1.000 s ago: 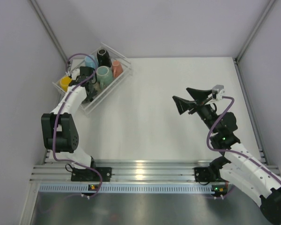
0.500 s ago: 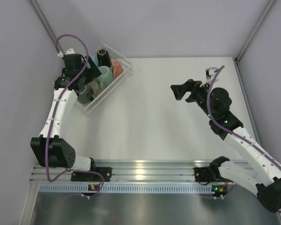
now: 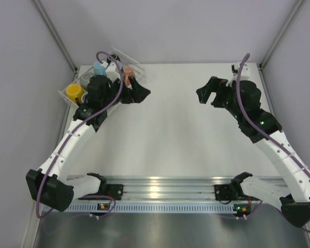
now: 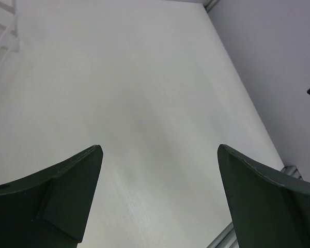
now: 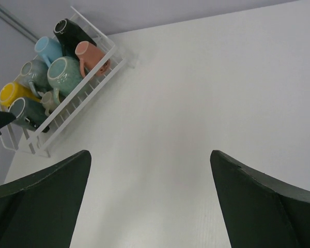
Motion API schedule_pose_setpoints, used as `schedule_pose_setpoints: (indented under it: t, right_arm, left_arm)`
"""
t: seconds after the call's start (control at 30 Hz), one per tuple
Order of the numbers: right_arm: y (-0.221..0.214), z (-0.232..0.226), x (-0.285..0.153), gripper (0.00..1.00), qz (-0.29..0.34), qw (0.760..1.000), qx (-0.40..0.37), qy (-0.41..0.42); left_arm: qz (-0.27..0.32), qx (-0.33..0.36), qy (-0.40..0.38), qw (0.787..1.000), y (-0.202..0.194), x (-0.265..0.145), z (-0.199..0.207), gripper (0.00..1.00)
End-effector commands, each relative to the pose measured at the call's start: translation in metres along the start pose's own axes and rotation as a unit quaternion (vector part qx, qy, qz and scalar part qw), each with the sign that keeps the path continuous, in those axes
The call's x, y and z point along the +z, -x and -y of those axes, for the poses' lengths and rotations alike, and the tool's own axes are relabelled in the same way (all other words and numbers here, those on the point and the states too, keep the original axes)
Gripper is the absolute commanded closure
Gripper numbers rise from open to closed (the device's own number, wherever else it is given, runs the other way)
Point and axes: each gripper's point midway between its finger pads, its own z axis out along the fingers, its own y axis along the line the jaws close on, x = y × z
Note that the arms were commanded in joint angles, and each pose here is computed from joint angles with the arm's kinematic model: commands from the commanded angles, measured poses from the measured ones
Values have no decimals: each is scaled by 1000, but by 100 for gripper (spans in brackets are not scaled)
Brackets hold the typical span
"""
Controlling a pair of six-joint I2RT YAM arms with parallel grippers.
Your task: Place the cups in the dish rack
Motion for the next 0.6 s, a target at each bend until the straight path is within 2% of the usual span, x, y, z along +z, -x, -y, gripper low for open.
schedule_pose_setpoints:
  t: [0.0, 0.1, 0.23, 0.3, 0.47, 0.57]
  right_arm:
    - [14, 14, -21, 1, -5, 999, -34, -42]
    - [21, 13, -29, 1, 12, 999, -34, -36]
    - [13, 1, -29, 1, 5, 1000, -24, 3]
    - [8, -4, -29, 1, -7, 1000, -15, 18]
    - [-3, -25, -31, 1, -30, 997, 9, 76]
    - [-4, -28, -32, 1, -30, 996, 14, 83]
  left_arm:
    - [54, 18, -124, 991, 19, -16, 54, 2]
    - [65, 18, -162, 984, 16, -27, 70, 1]
    - [59, 6, -193, 979, -10, -39, 78, 1]
    - [72, -1, -223, 972, -10, -46, 87, 1]
    - [80, 6, -242, 967, -11, -64, 95, 1]
    - [90, 9, -244, 965, -9, -71, 97, 1]
